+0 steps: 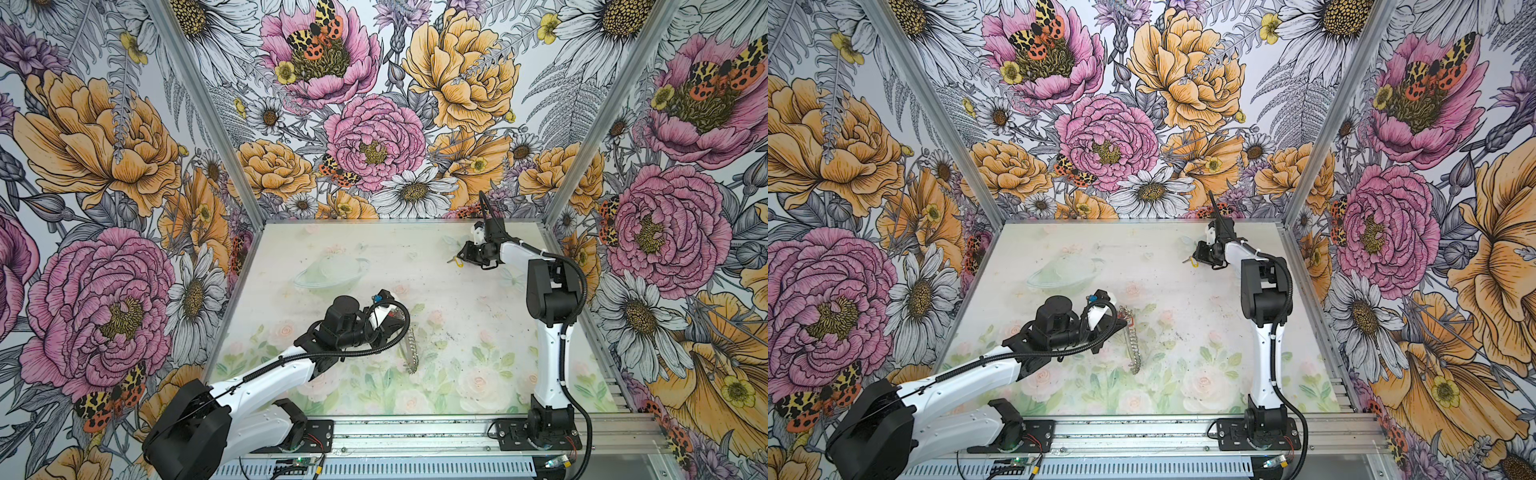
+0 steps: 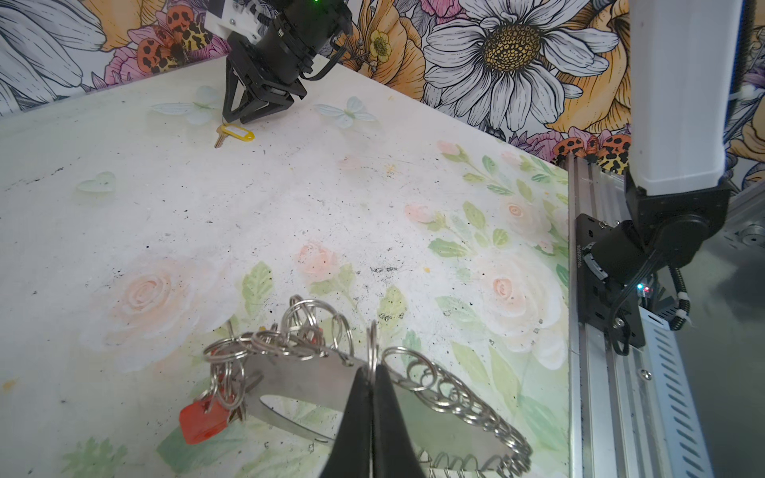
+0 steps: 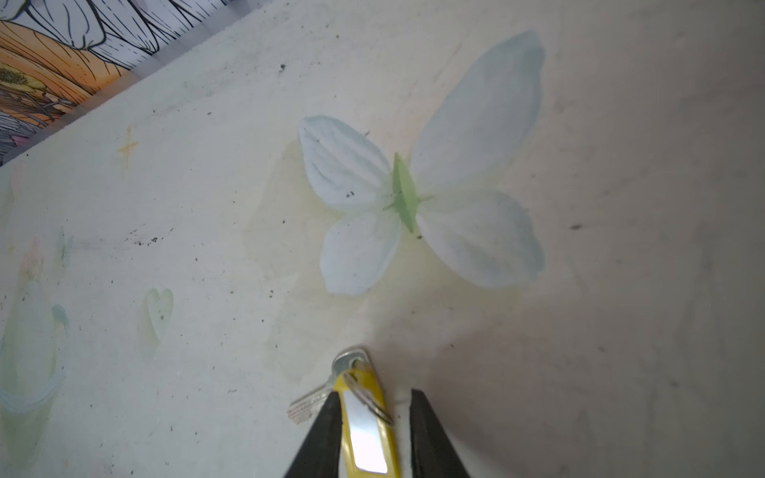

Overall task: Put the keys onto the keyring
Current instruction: 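Grasp the yellow-tag key with the right gripper and lift it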

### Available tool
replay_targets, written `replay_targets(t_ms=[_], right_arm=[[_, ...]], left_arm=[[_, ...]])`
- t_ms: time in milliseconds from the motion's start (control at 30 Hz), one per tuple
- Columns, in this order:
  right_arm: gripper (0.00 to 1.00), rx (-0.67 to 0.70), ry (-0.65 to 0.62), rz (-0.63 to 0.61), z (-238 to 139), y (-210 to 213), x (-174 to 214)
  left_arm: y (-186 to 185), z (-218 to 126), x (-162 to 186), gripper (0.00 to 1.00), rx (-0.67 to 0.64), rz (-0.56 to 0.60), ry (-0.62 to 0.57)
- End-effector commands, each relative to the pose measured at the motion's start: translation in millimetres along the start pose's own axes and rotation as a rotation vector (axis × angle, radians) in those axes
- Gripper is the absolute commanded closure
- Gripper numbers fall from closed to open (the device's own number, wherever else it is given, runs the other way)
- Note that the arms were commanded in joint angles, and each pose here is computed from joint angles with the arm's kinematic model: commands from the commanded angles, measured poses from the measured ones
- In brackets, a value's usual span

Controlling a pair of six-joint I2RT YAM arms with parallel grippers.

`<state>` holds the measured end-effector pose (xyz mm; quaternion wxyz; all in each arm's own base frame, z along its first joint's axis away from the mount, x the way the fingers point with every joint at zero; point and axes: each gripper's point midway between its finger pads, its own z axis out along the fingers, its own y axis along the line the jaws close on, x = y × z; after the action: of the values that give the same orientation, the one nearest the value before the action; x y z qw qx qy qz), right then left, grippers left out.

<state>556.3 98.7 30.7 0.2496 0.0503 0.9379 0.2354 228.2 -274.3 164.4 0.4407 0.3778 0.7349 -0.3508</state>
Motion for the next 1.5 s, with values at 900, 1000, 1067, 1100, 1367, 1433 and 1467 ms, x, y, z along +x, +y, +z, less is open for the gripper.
replay_targets(t_ms=[900, 1000, 1067, 1100, 1367, 1433, 1467], right_arm=[[0.98, -0.013, 0.001, -0.116, 1, 27, -8], [1.0, 0.01, -0.019, -0.183, -12, 38, -8], [1.0, 0.019, -0.038, -0.224, -24, 48, -7], [1.0, 0.02, -0.05, -0.246, -31, 53, -6], [1.0, -0.034, -0.151, -0.434, -98, 104, 38], [1.0, -0.085, -0.189, -0.457, -115, 119, 59], [1.0, -0.115, -0.199, -0.464, -122, 125, 70]], left_arm=[[8, 2, -12, 1.0, 0.014, -0.013, -0.059], [11, 1, -13, 1.0, 0.008, -0.023, -0.063], [14, 1, -12, 1.0, -0.012, -0.028, -0.06], [15, 1, -13, 1.0, -0.018, -0.031, -0.061], [1, -1, -17, 1.0, 0.049, -0.021, -0.07], [-6, 0, -15, 1.0, 0.071, -0.002, -0.064], [-10, 0, -14, 1.0, 0.083, 0.008, -0.063]])
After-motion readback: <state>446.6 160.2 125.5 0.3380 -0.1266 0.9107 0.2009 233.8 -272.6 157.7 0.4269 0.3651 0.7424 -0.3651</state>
